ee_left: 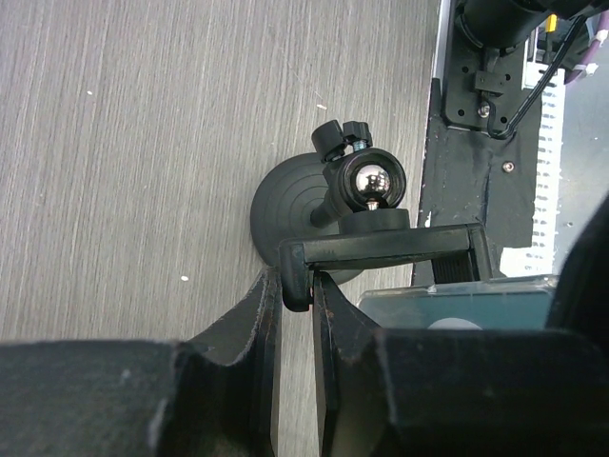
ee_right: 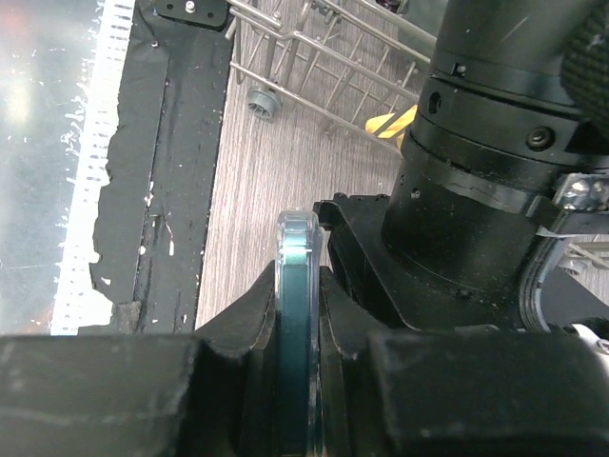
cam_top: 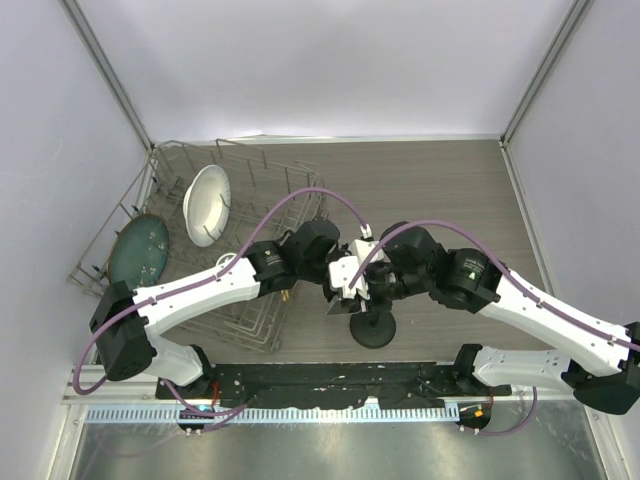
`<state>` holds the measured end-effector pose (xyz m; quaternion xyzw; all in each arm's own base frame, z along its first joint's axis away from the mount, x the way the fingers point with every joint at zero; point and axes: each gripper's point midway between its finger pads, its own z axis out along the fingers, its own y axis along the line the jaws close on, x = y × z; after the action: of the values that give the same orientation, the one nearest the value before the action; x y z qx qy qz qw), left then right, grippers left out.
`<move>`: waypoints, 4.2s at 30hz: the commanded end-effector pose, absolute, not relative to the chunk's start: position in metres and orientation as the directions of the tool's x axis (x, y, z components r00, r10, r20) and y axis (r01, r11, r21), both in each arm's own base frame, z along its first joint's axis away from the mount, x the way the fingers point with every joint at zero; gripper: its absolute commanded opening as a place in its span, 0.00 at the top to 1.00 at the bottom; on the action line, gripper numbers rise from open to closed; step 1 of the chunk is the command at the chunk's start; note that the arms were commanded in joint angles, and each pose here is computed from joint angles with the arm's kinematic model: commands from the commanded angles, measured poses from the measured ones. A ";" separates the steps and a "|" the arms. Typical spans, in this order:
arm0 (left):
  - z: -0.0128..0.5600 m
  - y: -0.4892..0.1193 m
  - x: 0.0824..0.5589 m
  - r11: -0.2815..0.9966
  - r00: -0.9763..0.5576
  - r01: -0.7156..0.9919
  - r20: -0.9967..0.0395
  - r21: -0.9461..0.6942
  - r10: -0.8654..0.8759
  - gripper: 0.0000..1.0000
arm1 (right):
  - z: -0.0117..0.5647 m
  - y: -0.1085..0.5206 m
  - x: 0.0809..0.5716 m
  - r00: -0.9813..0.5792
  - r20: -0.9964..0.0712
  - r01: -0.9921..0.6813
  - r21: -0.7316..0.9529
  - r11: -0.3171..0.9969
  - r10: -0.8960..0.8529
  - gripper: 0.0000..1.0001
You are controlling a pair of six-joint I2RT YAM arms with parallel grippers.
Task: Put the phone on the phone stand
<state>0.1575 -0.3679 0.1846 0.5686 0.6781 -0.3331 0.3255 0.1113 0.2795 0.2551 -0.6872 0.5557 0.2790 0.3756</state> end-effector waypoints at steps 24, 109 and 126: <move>0.223 -0.309 0.253 0.808 -0.318 0.589 -0.925 -0.019 0.210 1.00 | 0.234 0.227 0.135 -0.306 -0.772 -0.868 -0.014 0.496 -0.557 1.00; 0.252 -0.264 0.157 0.868 -0.617 0.445 -0.778 -0.221 0.118 0.69 | 0.191 0.198 0.169 -0.594 -0.647 -0.449 -0.227 0.864 -0.479 1.00; 0.304 -0.312 0.135 0.530 -0.435 0.785 -0.895 -0.322 0.100 0.42 | 0.247 0.212 0.156 -0.555 -0.810 -0.483 0.127 0.866 -0.190 0.43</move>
<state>0.1292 -0.3014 0.2751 0.2634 0.8008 -0.3476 0.4104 0.1584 0.2131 0.2308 -0.2043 0.8821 0.1287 0.4044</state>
